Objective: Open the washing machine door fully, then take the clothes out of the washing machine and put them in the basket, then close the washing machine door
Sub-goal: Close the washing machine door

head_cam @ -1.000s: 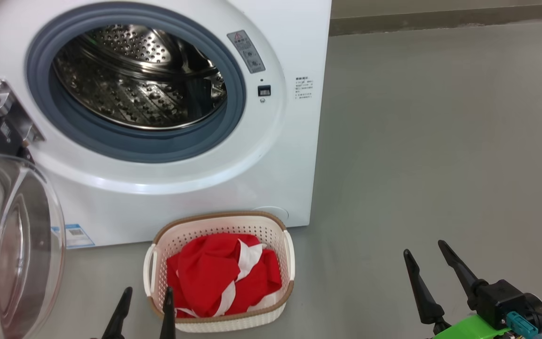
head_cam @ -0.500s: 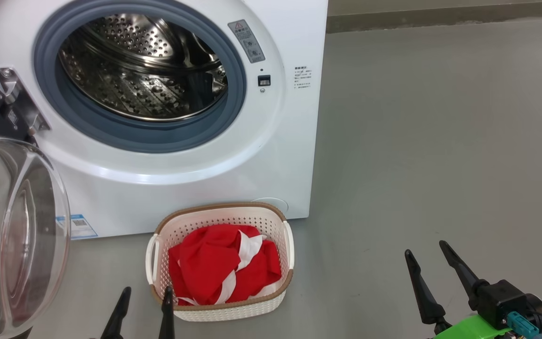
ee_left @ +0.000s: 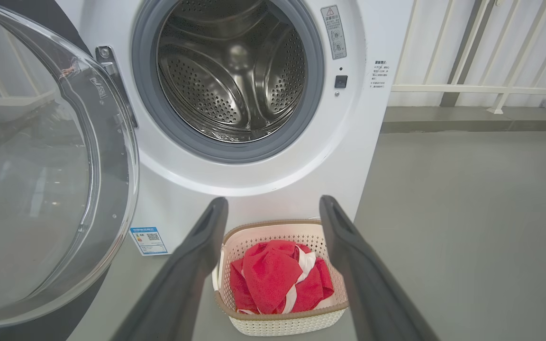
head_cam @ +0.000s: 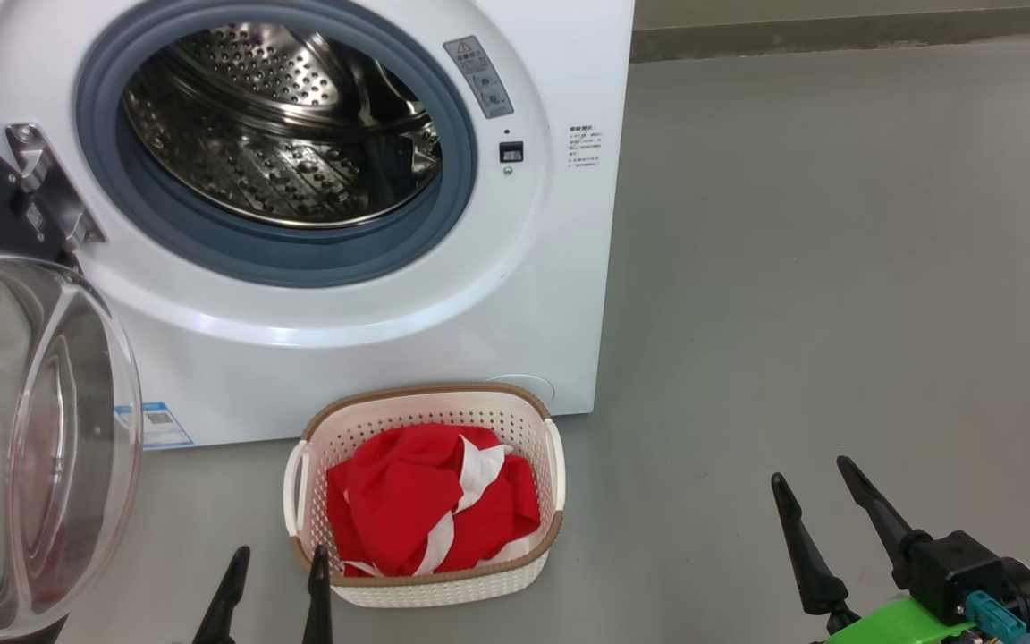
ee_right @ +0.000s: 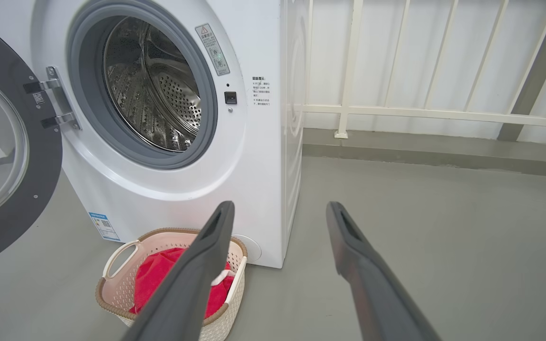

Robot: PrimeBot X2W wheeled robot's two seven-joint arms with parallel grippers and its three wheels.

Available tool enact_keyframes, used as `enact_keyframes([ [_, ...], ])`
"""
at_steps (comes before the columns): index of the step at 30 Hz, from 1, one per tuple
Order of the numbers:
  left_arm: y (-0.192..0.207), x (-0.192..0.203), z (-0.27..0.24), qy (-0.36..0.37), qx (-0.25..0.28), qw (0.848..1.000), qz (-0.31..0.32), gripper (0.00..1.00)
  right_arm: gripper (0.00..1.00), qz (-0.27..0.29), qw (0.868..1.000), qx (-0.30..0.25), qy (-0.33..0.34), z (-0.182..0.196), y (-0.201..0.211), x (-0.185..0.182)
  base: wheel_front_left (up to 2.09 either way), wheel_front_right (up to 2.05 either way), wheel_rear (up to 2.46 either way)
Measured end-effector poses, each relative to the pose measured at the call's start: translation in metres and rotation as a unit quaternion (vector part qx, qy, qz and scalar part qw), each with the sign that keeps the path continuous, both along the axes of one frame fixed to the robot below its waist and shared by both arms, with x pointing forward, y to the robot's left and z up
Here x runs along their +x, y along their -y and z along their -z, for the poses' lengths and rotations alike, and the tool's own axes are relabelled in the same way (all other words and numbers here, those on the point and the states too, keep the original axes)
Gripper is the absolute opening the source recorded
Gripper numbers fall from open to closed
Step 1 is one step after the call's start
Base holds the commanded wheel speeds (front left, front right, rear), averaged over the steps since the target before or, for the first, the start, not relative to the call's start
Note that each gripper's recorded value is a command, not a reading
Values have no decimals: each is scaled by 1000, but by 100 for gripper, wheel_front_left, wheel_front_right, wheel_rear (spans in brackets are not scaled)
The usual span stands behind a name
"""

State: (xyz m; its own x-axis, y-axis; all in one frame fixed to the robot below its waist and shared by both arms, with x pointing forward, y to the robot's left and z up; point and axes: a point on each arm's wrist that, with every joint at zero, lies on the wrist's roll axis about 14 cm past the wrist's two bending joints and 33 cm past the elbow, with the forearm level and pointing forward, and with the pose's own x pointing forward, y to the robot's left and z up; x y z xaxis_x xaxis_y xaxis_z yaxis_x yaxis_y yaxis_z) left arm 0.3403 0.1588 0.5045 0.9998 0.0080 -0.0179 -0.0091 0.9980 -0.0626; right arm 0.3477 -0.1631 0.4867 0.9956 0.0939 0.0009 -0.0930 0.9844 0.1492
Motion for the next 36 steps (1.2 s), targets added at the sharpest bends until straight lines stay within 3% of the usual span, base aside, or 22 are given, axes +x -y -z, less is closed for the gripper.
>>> enact_keyframes([
  [14, -21, -10, -2, 5, 0, 999, -39, 100, 100, -28, 1000, -1, -2, 0, -18, 10, 0, 0, 0],
  [36, -107, -79, -9, 19, -3, 980, -200, 100, 100, -187, 982, 3, 6, -6, -125, 35, 0, 0, 0],
])
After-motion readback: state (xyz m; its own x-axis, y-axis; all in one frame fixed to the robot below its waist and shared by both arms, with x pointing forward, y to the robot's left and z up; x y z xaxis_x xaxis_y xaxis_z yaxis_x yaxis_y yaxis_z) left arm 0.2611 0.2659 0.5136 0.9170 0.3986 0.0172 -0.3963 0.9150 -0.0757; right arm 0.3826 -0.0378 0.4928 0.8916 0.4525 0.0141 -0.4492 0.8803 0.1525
